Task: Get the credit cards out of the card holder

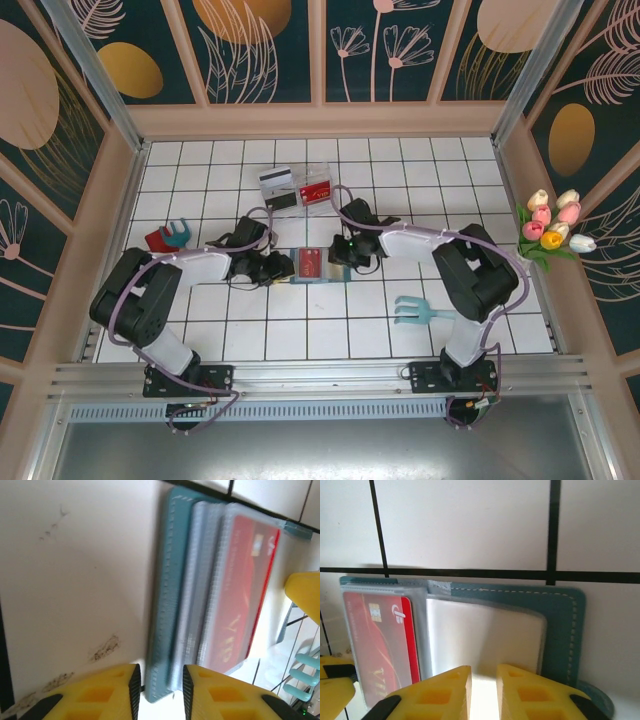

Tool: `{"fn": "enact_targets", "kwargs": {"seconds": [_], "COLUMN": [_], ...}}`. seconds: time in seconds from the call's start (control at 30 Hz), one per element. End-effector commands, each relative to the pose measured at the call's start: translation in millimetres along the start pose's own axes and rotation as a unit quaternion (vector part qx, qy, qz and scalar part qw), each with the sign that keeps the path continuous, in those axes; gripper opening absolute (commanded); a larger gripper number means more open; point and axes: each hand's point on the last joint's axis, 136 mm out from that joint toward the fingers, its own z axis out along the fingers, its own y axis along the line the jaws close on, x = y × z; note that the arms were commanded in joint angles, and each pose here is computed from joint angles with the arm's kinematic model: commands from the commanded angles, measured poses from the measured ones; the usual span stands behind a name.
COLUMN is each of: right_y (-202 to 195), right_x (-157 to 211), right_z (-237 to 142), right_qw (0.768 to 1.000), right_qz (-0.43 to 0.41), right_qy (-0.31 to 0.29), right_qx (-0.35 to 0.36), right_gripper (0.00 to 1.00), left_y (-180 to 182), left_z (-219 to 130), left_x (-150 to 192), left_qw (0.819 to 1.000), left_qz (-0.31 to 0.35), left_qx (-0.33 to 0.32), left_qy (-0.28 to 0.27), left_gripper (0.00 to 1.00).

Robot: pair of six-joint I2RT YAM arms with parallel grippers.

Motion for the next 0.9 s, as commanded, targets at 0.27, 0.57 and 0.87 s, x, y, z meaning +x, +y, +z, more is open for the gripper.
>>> {"fn": "enact_targets", "kwargs": {"seconds": [0.27, 0.57, 0.87], "right_y": [51.4, 87.4, 75.3], "right_x": [-34.1, -10.5, -3.0], "right_z": [-53.7, -39.9, -4.6], "right_qw": [0.995, 0.992, 0.991], "right_qz": [0.024, 0.097, 0.123], "right_qy": [-0.089, -0.064, -0.041], "right_qx": [0.038, -0.049, -0.040], "right_gripper": [0.25, 0.17, 0.02], "left_y": [-48.2, -57.0, -55.1], "left_z": [-32.2, -28.5, -16.2], "left_x": [-23.6, -20.2, -21.0], "left_qw": [0.994, 0.990, 0.992], "left_qz": [0.050, 0.011, 0.006], "left_qx": [0.050, 0.112, 0.104], "left_qy": [-0.079, -0.087, -0.071], "left_gripper": [0.31, 0.27, 0.19]}}
